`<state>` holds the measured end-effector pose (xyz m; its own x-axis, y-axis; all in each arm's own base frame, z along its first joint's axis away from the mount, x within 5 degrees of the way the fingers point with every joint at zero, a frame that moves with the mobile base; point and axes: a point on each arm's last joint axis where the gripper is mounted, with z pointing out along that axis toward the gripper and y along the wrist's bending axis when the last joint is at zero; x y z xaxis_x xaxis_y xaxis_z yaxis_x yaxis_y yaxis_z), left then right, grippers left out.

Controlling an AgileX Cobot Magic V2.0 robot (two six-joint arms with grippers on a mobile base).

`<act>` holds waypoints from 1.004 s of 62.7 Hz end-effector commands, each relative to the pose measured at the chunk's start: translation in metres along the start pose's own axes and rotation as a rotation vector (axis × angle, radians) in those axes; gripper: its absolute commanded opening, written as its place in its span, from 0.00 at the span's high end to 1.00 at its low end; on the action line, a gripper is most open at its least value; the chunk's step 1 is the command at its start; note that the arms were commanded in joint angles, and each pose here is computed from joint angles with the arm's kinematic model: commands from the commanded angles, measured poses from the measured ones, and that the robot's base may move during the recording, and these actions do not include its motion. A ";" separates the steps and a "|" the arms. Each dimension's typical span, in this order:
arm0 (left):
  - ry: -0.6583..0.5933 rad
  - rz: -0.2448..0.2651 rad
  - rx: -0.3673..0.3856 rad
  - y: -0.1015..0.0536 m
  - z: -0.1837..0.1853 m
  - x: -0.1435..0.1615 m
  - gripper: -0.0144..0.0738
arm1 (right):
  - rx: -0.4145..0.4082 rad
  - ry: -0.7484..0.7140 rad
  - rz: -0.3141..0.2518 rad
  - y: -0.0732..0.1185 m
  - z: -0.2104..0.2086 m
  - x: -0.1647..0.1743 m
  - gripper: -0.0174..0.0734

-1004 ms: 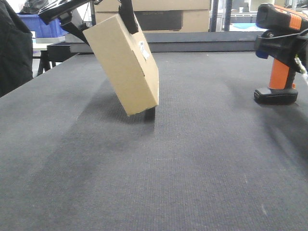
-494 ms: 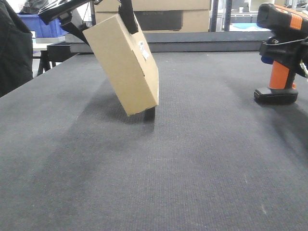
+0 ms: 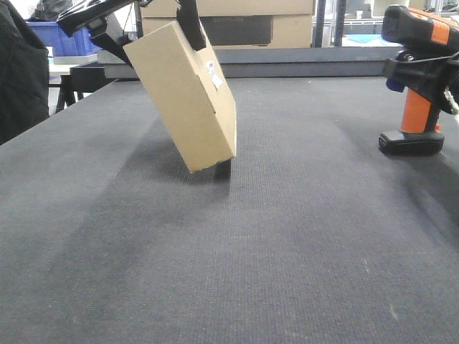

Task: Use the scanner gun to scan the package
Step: 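Grasp the orange scanner gun head with the right gripper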

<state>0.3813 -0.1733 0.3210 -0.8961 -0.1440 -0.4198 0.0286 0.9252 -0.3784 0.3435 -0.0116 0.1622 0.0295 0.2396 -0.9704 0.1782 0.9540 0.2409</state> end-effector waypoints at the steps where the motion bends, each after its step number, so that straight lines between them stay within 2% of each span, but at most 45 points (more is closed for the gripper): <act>1: -0.014 -0.003 0.015 -0.002 -0.003 -0.001 0.96 | -0.006 -0.039 0.017 0.000 0.001 -0.005 0.19; 9: -0.012 -0.003 0.015 -0.002 -0.003 -0.001 0.96 | -0.007 -0.039 0.047 0.000 0.001 -0.005 0.19; 33: -0.010 -0.003 0.014 -0.002 -0.003 -0.001 0.96 | -0.009 -0.048 0.047 0.000 0.002 -0.006 0.19; 38: -0.010 -0.003 0.014 -0.002 -0.003 -0.001 0.96 | -0.009 -0.052 0.047 0.000 0.002 -0.006 0.22; 42: -0.010 -0.003 0.014 -0.002 -0.003 -0.001 0.96 | -0.009 -0.052 0.047 0.000 0.002 -0.006 0.29; 47: -0.010 -0.003 0.014 -0.002 -0.003 -0.001 0.96 | -0.009 -0.052 0.047 0.000 0.002 -0.006 0.45; 53: -0.008 -0.003 0.013 -0.002 -0.003 -0.001 0.96 | -0.009 -0.052 0.047 0.000 0.002 -0.006 0.74; 57: -0.008 -0.003 0.013 -0.002 -0.003 -0.001 0.96 | -0.010 -0.059 0.024 0.000 0.002 -0.007 0.95; 59: -0.008 -0.003 0.013 -0.002 -0.003 -0.001 0.96 | -0.011 -0.070 0.012 0.000 0.001 -0.008 1.00; 63: -0.008 -0.003 0.013 -0.002 -0.003 -0.001 0.96 | -0.015 -0.101 -0.014 0.000 0.001 -0.011 0.99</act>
<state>0.3811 -0.1732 0.3209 -0.8969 -0.1434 -0.4184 0.0283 0.9254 -0.3778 0.3440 -0.0124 0.1650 0.0608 0.2592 -0.9639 0.1723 0.9485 0.2660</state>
